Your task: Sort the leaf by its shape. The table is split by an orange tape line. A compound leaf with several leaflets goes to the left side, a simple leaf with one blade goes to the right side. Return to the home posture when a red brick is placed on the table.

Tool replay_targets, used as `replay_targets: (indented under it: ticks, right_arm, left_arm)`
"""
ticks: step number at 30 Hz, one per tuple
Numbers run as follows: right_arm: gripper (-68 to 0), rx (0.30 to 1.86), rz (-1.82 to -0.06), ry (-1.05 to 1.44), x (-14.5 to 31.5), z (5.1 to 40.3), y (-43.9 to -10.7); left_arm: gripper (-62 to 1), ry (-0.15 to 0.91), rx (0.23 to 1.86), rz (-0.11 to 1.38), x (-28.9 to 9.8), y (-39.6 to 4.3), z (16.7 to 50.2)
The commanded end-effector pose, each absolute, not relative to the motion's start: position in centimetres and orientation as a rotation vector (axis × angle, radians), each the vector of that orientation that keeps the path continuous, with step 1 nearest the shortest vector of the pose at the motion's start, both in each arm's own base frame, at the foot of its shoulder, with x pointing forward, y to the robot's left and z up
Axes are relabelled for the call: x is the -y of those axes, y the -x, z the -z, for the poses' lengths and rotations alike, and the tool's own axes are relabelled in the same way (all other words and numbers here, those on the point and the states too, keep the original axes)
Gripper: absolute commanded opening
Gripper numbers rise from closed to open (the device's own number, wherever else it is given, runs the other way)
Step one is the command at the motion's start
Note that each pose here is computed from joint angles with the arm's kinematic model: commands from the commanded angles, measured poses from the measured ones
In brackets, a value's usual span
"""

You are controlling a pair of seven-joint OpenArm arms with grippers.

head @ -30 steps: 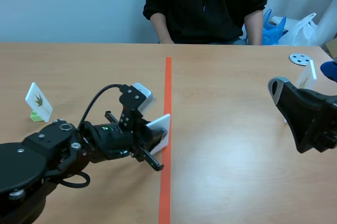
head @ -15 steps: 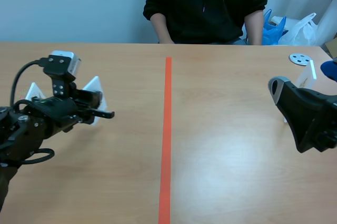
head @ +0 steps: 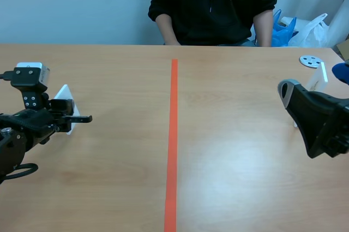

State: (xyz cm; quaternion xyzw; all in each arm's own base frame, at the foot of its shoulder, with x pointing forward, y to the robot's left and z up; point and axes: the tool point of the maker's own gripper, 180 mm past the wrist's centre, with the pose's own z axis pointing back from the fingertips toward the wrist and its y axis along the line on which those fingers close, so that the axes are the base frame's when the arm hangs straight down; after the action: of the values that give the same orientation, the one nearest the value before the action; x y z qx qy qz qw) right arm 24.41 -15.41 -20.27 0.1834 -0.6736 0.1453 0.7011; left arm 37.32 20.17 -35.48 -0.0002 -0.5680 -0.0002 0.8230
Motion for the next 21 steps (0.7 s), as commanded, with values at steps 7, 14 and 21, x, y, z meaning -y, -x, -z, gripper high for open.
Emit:
replay_targets:
  ticks: [7,14,21]
  right_arm:
    - [0.4,1.552,-0.298,-0.429,15.3,19.1,-24.6]
    - [0.4,1.552,-0.298,-0.429,15.3,19.1,-24.6]
    - [0.4,1.552,-0.298,-0.43,15.3,19.1,-24.6]
  left_arm:
    - [-55.2,-0.057,1.253,-0.073,-23.3,-37.9,34.8]
    - [-54.7,-0.064,1.253,-0.132,-24.6,-37.8,35.8]
    - [-40.8,-0.065,1.264,-0.133,-24.7,-37.9,35.6]
